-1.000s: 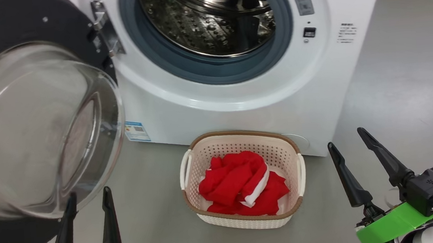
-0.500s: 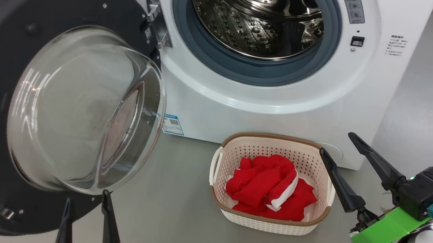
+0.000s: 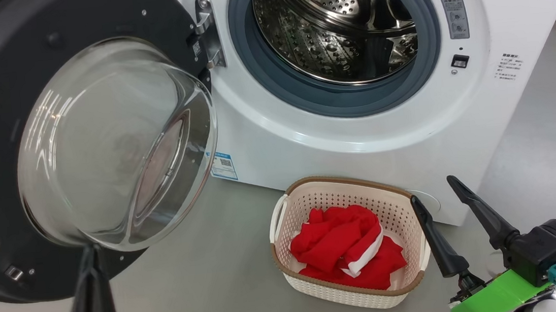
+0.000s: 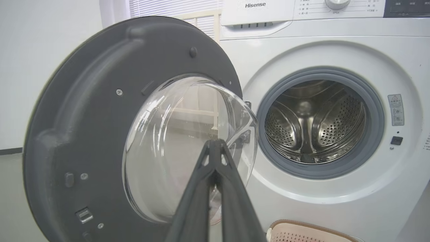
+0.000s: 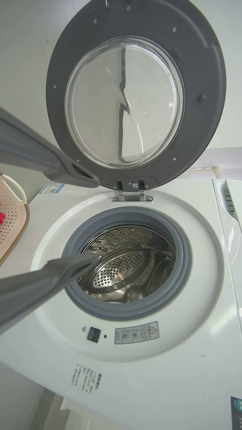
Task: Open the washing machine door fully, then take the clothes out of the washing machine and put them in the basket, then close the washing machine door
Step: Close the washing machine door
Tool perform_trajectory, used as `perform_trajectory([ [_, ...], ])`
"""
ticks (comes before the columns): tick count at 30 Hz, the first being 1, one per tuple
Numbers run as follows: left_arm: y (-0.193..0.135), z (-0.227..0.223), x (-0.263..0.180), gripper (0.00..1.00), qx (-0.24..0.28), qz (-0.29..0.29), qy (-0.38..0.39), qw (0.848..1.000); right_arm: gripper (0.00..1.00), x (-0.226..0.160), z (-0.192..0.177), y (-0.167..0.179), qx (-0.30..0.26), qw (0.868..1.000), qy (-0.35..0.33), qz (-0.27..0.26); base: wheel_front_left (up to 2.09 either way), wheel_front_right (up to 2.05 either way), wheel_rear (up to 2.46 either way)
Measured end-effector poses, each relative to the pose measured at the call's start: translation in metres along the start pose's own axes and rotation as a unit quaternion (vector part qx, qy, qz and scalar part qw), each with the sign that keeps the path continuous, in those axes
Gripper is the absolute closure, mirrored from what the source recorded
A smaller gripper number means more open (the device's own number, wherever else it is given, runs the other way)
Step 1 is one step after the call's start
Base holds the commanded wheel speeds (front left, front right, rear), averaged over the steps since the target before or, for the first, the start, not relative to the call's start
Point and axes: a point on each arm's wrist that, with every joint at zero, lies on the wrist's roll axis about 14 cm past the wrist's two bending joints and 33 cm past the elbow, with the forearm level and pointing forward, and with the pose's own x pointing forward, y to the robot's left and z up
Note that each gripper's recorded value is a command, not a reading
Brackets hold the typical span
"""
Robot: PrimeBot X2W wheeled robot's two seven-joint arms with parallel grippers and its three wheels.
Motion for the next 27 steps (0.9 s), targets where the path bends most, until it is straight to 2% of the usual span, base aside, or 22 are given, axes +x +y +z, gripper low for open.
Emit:
perform_trajectory([
  [6, 0.015, 0.05, 0.012, 1.0, 0.023, 0.02, -0.083, 0.996, 0.0, -0.003, 0.005, -0.003, -0.004, 1.0, -0.004, -0.007, 0.0, 0.0, 0.0],
  [14, 0.026, 0.123, 0.039, 1.0, 0.036, 0.036, -0.197, 0.979, 0.0, -0.007, 0.007, -0.008, -0.007, 1.0, -0.006, -0.017, 0.0, 0.0, 0.0],
  [21, 0.062, 0.154, 0.077, 1.0, -0.049, 0.081, -0.236, 0.967, 0.0, -0.01, -0.001, -0.018, -0.003, 1.0, 0.004, -0.031, 0.0, 0.0, 0.0],
  [23, 0.073, 0.155, 0.088, 1.0, -0.087, 0.095, -0.238, 0.963, 0.0, -0.011, -0.004, -0.02, -0.002, 0.999, 0.008, -0.033, 0.0, 0.0, 0.0],
  [27, 0.093, 0.147, 0.107, 1.0, -0.116, 0.121, -0.217, 0.962, 0.0, -0.014, -0.006, -0.024, -0.002, 0.999, 0.011, -0.04, 0.0, 0.0, 0.0],
])
